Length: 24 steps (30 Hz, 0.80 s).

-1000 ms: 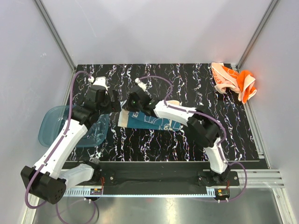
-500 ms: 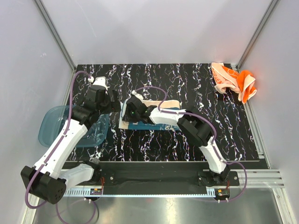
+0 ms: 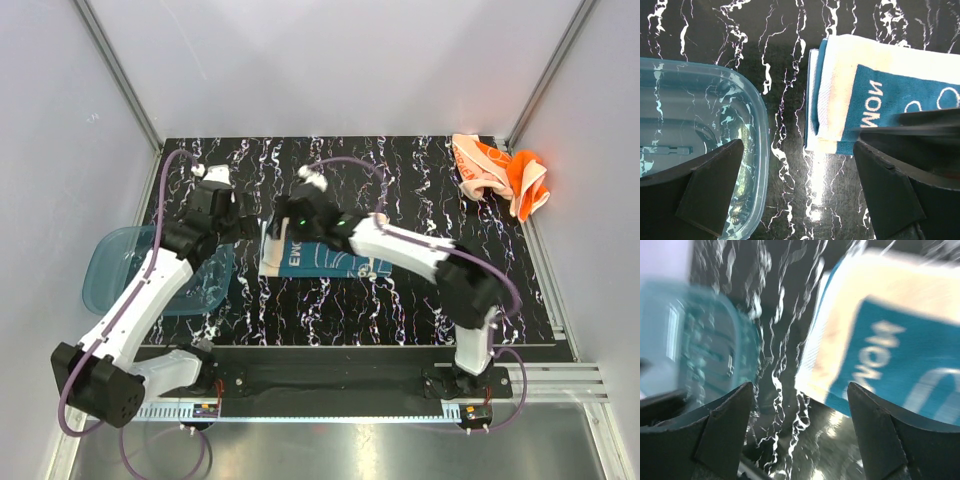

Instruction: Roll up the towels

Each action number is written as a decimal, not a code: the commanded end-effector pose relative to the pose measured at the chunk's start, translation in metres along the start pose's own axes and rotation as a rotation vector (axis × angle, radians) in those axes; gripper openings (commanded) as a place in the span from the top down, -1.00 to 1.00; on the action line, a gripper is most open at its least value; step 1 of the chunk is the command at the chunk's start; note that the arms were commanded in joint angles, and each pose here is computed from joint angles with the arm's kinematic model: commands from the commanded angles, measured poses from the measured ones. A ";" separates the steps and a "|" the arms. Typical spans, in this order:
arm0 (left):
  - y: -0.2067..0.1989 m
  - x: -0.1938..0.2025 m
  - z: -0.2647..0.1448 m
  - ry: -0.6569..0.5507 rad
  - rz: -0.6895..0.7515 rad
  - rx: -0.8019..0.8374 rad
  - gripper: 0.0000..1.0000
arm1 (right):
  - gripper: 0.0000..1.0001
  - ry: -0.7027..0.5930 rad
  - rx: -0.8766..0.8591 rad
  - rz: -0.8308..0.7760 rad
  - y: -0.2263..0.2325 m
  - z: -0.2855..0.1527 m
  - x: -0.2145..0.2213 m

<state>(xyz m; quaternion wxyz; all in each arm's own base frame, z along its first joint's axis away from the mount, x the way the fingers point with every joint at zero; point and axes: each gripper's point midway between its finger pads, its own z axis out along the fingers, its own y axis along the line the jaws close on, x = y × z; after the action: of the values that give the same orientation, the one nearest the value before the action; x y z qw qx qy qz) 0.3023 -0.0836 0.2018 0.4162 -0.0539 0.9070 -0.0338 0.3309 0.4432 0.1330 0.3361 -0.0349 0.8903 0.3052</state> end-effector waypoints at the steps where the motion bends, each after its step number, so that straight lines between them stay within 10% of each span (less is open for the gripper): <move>1: -0.006 -0.007 0.010 0.000 -0.007 0.004 -0.98 | -0.67 -0.136 0.082 0.036 -0.039 -0.060 -0.062; 10: -0.069 0.063 0.045 0.261 0.058 0.048 -0.98 | -0.69 -0.100 0.452 0.174 -0.219 -0.121 -0.087; 24: -0.112 0.143 0.080 0.465 0.040 0.096 -0.98 | -0.60 0.168 0.511 0.199 -0.290 -0.069 -0.029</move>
<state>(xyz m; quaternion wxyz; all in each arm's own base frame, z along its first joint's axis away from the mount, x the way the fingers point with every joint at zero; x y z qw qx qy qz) 0.2732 -0.2010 0.0579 0.1930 0.0054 0.9796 -0.0562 0.3889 0.1616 0.0417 0.2316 0.1284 0.9601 0.0893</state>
